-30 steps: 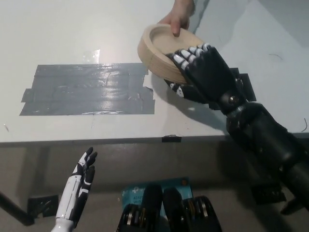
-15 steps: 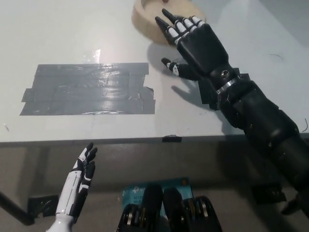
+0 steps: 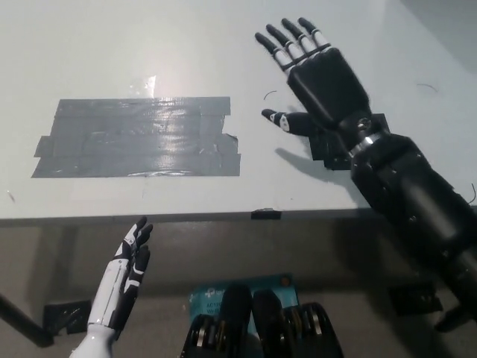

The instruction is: A stack of plates is kept in the middle of the desk close to the robot and the robot grabs the stack with its right hand, picks it up and hands it to a person.

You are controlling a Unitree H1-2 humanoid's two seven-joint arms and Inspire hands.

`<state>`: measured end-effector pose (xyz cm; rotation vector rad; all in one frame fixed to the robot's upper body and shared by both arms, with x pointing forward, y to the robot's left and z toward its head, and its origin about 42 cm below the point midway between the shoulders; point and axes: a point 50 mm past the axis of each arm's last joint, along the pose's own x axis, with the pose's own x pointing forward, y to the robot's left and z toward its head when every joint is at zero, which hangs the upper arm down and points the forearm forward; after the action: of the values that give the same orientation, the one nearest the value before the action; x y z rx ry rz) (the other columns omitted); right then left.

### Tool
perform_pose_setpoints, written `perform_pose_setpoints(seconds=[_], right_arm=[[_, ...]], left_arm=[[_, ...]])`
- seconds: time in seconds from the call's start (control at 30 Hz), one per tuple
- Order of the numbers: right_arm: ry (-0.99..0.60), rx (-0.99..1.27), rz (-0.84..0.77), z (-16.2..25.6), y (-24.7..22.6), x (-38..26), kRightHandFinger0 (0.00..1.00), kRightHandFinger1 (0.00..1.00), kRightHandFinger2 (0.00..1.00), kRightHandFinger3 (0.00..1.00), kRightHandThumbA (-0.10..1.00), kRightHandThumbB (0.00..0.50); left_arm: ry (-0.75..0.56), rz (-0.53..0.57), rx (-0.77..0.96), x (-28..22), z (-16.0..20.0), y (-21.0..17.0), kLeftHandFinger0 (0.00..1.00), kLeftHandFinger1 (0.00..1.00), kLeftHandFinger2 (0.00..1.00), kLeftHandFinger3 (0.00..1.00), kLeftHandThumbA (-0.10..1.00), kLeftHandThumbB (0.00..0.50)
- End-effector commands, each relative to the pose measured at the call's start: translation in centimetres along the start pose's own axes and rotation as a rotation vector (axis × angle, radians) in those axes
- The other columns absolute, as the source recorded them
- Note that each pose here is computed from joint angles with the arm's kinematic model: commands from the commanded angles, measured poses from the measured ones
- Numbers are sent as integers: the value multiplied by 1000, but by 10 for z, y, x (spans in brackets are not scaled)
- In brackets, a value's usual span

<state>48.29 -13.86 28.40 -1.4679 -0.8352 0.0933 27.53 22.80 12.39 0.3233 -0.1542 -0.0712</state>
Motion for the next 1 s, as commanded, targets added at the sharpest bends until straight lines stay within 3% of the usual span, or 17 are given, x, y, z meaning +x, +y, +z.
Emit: perform_pose_setpoints(seconds=[0.0, 0.1, 0.17, 0.2, 0.33, 0.43, 0.67, 0.73, 0.97], right_arm=[[17, 62, -94, 7, -46, -27, 1000, 1000, 1000, 1000, 891, 500], [-5, 202, -216, 28, -72, -72, 1000, 1000, 1000, 1000, 886, 492], [3, 291, -305, 41, -91, -103, 1000, 1000, 1000, 1000, 953, 481], [7, 321, -330, 46, -96, -116, 1000, 1000, 1000, 1000, 997, 452], [65, 435, -336, 68, -104, -167, 1000, 1000, 1000, 1000, 1000, 398], [134, 542, -322, 83, -80, -202, 1000, 1000, 1000, 1000, 1000, 347], [382, 900, -276, 105, -21, -253, 1000, 1000, 1000, 1000, 1000, 328], [414, 938, -228, 110, 0, -260, 1000, 1000, 1000, 1000, 1000, 297], [503, 960, -55, 103, 51, -277, 1000, 1000, 1000, 1000, 999, 320]], left_arm=[[-39, -16, 11, 4, 11, 3, 1000, 1000, 1000, 1000, 1000, 0], [-44, -23, 8, 2, 8, 2, 1000, 1000, 1000, 1000, 1000, 0], [-44, -18, 12, 3, 9, 2, 1000, 1000, 1000, 1000, 1000, 0], [-43, -17, 15, 3, 9, 4, 1000, 1000, 1000, 1000, 1000, 0], [-51, -14, 21, 4, 8, 4, 1000, 1000, 1000, 1000, 1000, 0], [-38, -13, 12, 1, 6, 2, 1000, 1000, 1000, 1000, 1000, 0], [-13, -9, -2, -10, 1, 0, 1000, 1000, 1000, 1000, 1000, 0], [-14, 2, 5, -13, 0, 2, 1000, 1000, 1000, 1000, 1000, 0], [-7, 12, 0, -19, 0, 1, 1000, 1000, 1000, 1000, 1000, 0]])
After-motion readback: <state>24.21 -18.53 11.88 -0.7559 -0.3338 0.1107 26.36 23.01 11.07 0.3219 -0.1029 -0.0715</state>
